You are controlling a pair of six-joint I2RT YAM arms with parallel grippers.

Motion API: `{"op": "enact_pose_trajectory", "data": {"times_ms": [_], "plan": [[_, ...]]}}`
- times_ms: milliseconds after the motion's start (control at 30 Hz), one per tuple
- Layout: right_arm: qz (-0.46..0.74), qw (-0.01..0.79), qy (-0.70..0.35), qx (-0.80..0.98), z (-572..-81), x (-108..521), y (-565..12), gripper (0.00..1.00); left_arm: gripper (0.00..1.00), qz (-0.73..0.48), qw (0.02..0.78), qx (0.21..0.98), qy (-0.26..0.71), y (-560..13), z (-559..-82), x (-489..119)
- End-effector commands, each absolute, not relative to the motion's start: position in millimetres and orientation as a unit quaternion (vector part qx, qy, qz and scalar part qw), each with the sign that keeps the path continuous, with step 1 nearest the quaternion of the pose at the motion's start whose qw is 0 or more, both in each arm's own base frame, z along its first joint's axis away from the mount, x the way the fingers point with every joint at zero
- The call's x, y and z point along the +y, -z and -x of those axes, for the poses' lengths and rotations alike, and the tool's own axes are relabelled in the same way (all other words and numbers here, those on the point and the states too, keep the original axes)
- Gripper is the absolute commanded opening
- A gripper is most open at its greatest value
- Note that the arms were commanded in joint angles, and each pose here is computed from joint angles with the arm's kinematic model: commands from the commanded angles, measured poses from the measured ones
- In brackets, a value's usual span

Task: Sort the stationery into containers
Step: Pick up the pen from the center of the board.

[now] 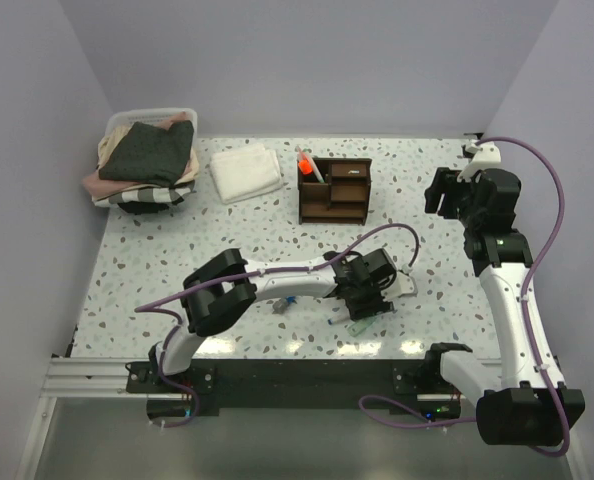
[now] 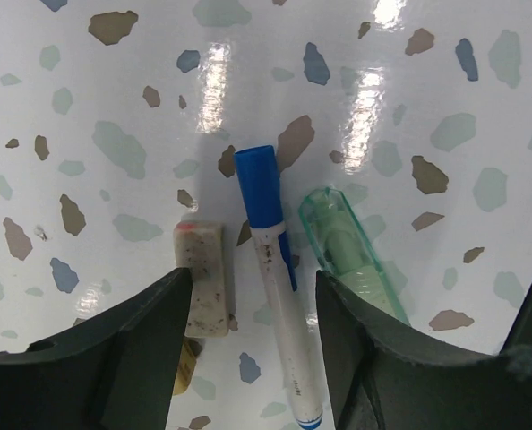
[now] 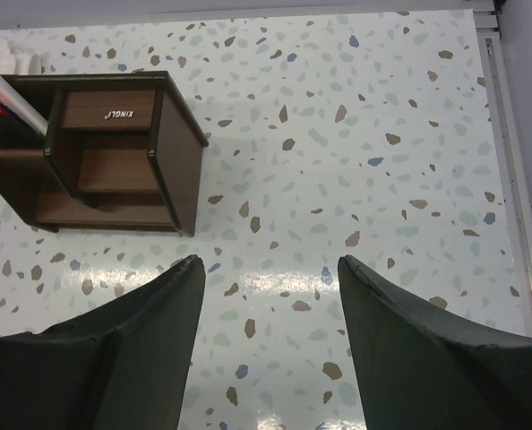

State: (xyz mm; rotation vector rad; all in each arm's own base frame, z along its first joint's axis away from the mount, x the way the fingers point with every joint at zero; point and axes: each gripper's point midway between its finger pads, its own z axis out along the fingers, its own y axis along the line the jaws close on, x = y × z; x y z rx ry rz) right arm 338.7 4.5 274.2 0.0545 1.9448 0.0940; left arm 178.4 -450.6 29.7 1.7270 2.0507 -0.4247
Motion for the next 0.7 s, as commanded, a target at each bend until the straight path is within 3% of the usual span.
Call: {"op": "enact_pose_trajectory", "data": {"times_ms": [0, 167, 333, 467, 667], "plan": [[-0.033, 0.587, -0.039, 0.808, -339.6, 2.2, -291.1, 0.65, 0.59, -0.618, 0.239, 0.734, 0.147, -36.6, -192.1, -453.8], [-0.034, 0.583, -0.039, 0.811, -339.0, 1.9, -288.9, 0.64, 0.50, -0.624, 0.215, 0.735, 0.155, -21.7, -189.3, -450.7], [-0.034, 0.580, -0.037, 0.813, -339.0, 1.3, -285.8, 0.64, 0.49, -0.625, 0.218, 0.734, 0.148, -17.0, -192.8, -451.3], [-0.035, 0.579, -0.034, 0.814, -337.4, 0.3, -284.9, 0.64, 0.58, -0.618, 0.245, 0.734, 0.141, -29.3, -204.2, -462.9], [-0.035, 0.580, -0.037, 0.813, -336.8, 1.2, -284.9, 0.64, 0.59, -0.614, 0.267, 0.727, 0.150, -47.3, -212.5, -482.6]]}}
